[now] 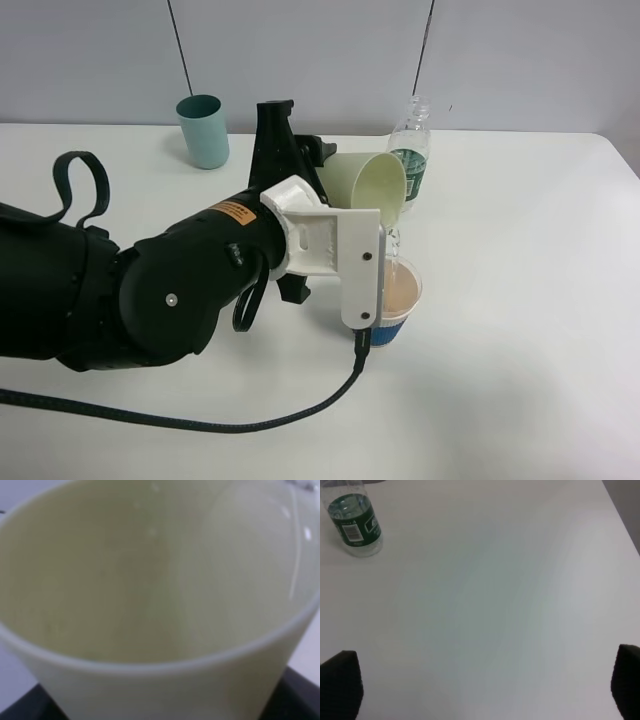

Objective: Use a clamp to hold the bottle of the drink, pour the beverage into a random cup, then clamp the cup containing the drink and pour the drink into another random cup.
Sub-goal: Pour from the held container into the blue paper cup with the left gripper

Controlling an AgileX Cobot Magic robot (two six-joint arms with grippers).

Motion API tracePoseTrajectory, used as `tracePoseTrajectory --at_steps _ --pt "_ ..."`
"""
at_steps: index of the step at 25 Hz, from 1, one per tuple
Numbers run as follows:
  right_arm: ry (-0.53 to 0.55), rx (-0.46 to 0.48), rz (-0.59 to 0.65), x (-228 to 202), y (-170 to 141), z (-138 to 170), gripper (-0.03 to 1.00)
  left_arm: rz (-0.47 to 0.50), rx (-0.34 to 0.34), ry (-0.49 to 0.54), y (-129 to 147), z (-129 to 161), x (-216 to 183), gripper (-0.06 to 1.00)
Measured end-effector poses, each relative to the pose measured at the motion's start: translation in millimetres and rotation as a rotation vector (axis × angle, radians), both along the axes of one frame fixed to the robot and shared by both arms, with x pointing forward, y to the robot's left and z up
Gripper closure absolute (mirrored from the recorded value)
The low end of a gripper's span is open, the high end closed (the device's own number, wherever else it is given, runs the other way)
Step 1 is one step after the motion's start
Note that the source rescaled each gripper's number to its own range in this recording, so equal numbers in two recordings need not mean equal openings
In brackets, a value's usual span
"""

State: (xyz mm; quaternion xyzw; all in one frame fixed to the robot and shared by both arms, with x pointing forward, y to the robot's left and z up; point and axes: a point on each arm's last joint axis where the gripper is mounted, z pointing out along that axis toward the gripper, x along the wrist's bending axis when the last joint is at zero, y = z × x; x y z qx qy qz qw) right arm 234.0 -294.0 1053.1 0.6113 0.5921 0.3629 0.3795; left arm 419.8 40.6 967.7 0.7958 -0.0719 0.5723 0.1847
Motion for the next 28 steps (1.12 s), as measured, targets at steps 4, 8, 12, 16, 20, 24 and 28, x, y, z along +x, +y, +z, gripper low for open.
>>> tracePoseTrajectory --at_steps 4,8,12,16,20,24,28 --pt "0.000 0.000 0.000 0.0 0.0 0.0 -0.03 0.001 0.001 -0.002 0.1 0.1 0.1 0.90" --pt "0.000 0.000 0.000 0.0 0.0 0.0 -0.03 0.003 0.009 -0.016 0.5 1.0 0.5 0.90" --pt "0.000 0.000 0.000 0.0 0.0 0.0 -0.03 0.013 0.020 -0.043 1.5 2.8 1.4 0.90" --pt "0.000 0.000 0.000 0.0 0.0 0.0 -0.03 0.025 0.019 -0.063 2.5 4.5 2.3 0.90" --pt "0.000 0.000 0.000 0.0 0.0 0.0 -0.03 0.030 0.018 -0.071 2.9 5.2 2.6 0.90" --pt "0.000 0.000 0.000 0.0 0.0 0.0 -0.03 0.036 0.019 -0.082 3.4 6.1 3.0 0.90" --pt "0.000 0.000 0.000 0.0 0.0 0.0 -0.03 0.036 0.020 -0.082 3.4 6.1 3.0 0.90"
